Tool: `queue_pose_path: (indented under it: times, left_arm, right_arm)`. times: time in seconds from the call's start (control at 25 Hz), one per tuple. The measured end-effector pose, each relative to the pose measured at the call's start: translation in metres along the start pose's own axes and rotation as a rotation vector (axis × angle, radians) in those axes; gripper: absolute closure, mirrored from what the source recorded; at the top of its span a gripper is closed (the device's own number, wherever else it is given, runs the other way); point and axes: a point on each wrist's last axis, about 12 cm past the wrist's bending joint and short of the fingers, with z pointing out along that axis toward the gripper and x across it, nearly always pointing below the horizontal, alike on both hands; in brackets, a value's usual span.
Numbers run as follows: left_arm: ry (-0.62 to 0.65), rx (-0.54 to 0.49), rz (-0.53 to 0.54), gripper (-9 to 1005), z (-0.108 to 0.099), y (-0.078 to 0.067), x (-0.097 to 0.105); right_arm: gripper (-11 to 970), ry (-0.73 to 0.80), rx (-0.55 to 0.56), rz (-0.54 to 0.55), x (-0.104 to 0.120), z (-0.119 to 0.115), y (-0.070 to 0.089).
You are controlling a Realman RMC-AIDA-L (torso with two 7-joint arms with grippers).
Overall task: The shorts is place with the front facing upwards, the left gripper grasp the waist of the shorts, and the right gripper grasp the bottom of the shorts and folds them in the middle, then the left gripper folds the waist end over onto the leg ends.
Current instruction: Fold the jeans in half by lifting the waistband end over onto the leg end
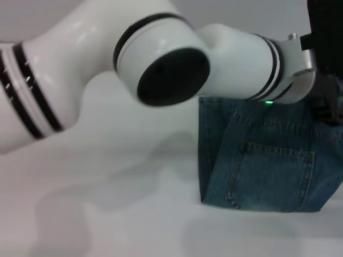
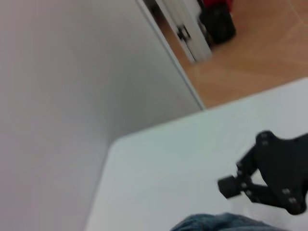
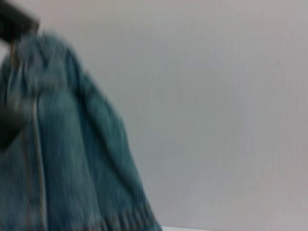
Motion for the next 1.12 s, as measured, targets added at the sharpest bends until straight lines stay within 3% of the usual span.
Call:
queue_pose_path:
  times: [0.32, 0.56, 0.76, 1.12]
  left_arm:
    - [0.069, 0.128, -0.162, 146, 0.005, 0.007, 0.004]
    - [0.085, 0.156, -0.167, 147, 0.004, 0.006, 0.004]
    - [-0.020, 0.170, -0.308, 148, -0.011, 0.027, 0.001]
    - [-0.056, 0.188, -0.335, 149, -0.013, 0.033, 0.008]
  right_arm:
    - [959, 0.000, -0.006, -0.001, 0.000, 0.001, 0.001]
    - [960, 0.011, -0.019, 0.000, 0.002, -0.001, 0.004]
    - [960, 0.019, -0.009, 0.006, 0.004, -0.007, 0.003]
    - [957, 0.025, -0.053, 0.009, 0.007, -0.009, 0.013]
